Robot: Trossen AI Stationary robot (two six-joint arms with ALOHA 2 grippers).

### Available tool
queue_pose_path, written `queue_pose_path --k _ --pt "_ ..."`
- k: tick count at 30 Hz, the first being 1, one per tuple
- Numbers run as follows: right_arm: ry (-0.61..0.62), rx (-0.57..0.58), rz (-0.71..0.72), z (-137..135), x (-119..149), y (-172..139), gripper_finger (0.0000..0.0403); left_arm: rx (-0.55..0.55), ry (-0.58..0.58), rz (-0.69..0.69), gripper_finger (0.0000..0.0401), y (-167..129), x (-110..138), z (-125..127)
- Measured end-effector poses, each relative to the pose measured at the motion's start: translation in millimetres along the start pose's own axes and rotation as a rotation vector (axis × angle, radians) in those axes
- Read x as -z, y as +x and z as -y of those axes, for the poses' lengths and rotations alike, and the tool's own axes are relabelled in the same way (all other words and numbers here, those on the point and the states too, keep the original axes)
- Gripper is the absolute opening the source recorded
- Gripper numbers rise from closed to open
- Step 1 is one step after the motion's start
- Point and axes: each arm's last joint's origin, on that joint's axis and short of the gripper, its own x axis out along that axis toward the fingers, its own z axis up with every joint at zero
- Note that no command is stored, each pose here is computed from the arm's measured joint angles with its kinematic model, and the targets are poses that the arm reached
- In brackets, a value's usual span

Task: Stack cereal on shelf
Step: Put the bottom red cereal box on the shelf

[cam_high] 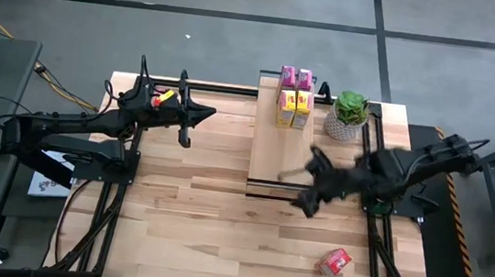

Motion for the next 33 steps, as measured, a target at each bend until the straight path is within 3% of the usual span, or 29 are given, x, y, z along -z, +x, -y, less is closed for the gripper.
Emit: queue_pose_path --k 8,12,17,24,30,33 --pt "0.559 0.135 -0.259 -7.3 100.3 -0.1 0.0316 0.000 -0.001 -0.001 0.0000 0.0 0.1 0.0" --pt "0.750 0.195 -0.307 -13.8 144.0 -3.8 0.0316 0.000 -0.001 -0.001 0.0000 0.0 0.1 0.0" --pt "0.709 0.271 -0.351 -16.2 168.0 7.0 0.0316 0.001 0.005 0.001 0.0000 0.0 -0.1 0.0" --pt "0.572 0.150 -0.252 -23.0 163.9 12.0 0.0316 0.001 0.005 0.006 0.0000 0.0 -0.6 0.0" --pt "0.562 0.176 -0.266 -21.5 163.9 11.1 0.0316 0.001 0.001 0.007 0.0000 0.0 -0.6 0.1" --pt "0.474 0.134 -0.203 -22.2 160.9 12.2 0.0316 0.001 0.001 0.006 0.0000 0.0 -0.6 0.1"
